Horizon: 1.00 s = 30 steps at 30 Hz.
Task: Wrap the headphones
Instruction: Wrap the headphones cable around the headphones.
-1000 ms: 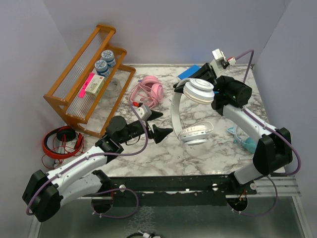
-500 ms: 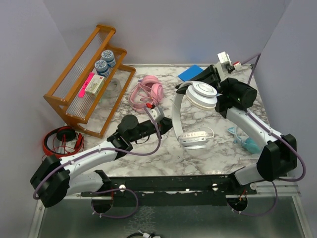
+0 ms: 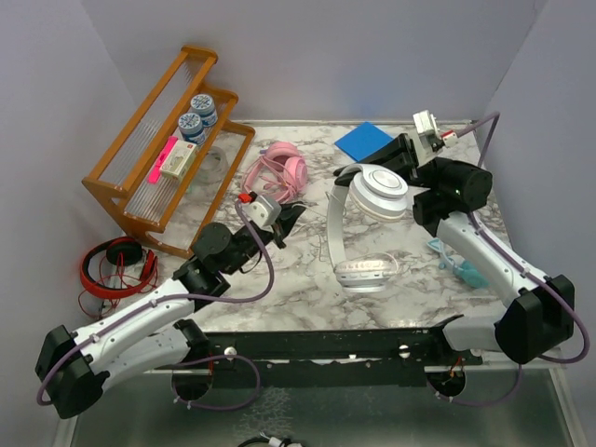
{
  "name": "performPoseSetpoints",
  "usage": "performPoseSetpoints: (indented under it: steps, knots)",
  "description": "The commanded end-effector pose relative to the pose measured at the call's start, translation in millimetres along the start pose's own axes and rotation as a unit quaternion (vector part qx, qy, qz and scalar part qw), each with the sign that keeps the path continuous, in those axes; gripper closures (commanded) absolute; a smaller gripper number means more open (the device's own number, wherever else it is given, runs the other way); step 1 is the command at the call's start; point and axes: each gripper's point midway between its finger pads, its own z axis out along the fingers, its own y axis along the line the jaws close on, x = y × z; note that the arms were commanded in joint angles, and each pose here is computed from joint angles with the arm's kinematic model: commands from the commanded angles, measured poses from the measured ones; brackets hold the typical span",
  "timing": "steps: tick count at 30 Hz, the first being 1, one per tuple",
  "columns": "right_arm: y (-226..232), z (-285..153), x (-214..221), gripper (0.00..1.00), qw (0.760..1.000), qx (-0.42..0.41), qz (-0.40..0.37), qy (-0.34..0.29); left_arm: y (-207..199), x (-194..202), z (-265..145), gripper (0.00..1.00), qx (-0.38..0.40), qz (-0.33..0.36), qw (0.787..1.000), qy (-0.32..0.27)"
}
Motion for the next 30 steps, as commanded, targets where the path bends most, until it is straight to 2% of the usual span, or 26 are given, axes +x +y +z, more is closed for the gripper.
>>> performPoseSetpoints:
  steps: [1,3,7,8,9,10,11,13,16,20,25,30]
  knots:
    - [4,-7,15,0.99,0.999,0.004,0.045,0.0,23,-11,15,1.0,-0.052,0.046,0.997,0.019]
    - [10,-9,15,0.99,0.999,0.003,0.045,-0.012,20,-12,31,1.0,-0.041,0.045,0.998,0.029]
    - [16,-10,15,0.99,0.999,0.005,0.04,-0.034,-4,-6,78,0.98,0.031,0.024,0.998,0.047]
    - [15,-11,14,0.99,0.998,0.018,0.038,-0.044,-8,-1,89,0.87,0.038,0.01,0.998,0.055]
    - [13,-14,13,0.99,0.997,0.038,0.033,-0.058,-9,5,98,0.63,0.037,-0.003,0.997,0.064]
    - [9,-17,13,0.99,0.995,0.061,0.033,-0.068,-7,11,102,0.43,0.027,-0.018,0.997,0.074]
    - [5,-20,14,0.99,0.994,0.083,0.029,-0.072,-3,15,104,0.32,0.012,-0.036,0.996,0.081]
    - [-1,-26,17,0.99,0.99,0.118,0.014,-0.072,3,20,97,0.22,-0.01,-0.05,0.994,0.091]
    - [-6,-33,25,0.99,0.987,0.147,0.0,-0.062,17,30,74,0.21,-0.061,-0.061,0.987,0.135]
    - [-11,-37,37,0.99,0.986,0.157,0.002,-0.048,35,44,28,0.22,-0.13,-0.081,0.966,0.207]
    - [-9,-36,42,0.99,0.988,0.142,0.015,-0.058,32,33,-8,0.29,-0.142,-0.119,0.966,0.183]
    - [-7,-33,35,0.99,0.989,0.134,0.018,-0.058,28,25,-25,0.28,-0.133,-0.136,0.969,0.157]
